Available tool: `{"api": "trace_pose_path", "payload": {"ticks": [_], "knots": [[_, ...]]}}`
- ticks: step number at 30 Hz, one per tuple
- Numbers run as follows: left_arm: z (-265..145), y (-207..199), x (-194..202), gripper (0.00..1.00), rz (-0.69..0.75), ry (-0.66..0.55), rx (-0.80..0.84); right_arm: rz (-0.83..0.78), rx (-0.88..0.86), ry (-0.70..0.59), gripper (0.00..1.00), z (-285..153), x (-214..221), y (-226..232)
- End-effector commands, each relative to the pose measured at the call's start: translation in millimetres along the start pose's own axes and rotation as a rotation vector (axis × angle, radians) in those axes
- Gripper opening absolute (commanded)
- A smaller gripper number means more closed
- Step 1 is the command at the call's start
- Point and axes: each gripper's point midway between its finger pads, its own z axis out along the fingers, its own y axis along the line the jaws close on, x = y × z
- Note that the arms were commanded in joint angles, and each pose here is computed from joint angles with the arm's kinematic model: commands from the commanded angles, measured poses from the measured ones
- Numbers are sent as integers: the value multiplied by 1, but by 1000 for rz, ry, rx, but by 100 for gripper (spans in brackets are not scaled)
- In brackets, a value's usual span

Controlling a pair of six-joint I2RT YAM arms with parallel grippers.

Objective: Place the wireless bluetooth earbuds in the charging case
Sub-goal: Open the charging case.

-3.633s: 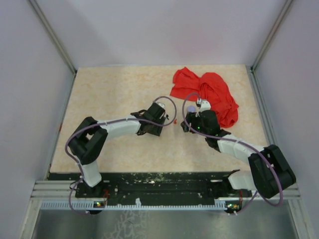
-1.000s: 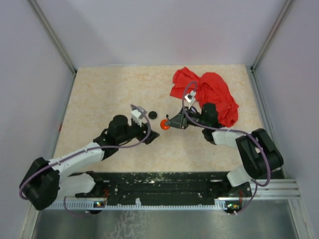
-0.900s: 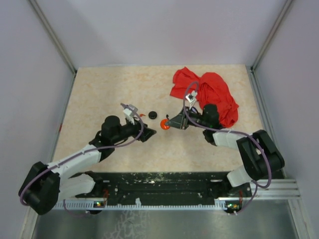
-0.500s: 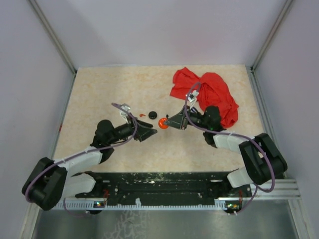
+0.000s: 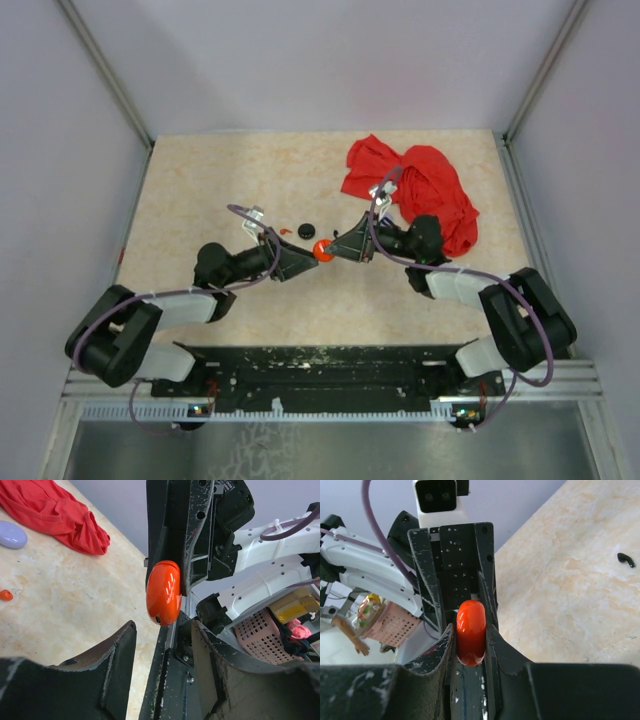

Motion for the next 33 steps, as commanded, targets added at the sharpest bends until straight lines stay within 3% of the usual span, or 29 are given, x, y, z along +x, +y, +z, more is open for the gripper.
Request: {"api": "trace_pose_path", "payload": {"ticks": [1,8,12,14,17,21,27,33], "knots": [[1,-16,-9,54,28,-23,82,-89,-100,-26,6,3,-11,28],[2,-19,-12,52,27,-27,90,-93,-133,2,6,10,-4,35],[2,-20,-11,46,25,-19,96,-93,-145,7,6,13,-1,37],[2,-20,-11,38,26,-18,96,-96,-148,6,6,13,-2,38],[1,-21,-11,19,29,-27,97,-101,-150,10,8,13,-2,38],[-1,-22,-13,2,29,-33,99,-102,-138,11,18,13,-2,36],[-7,-29,-18,0,19,-62,120,-119,-102,3,34,12,-3,34],[-12,-40,-21,0,10,-78,165,-140,-61,3,38,10,-4,28]]}}
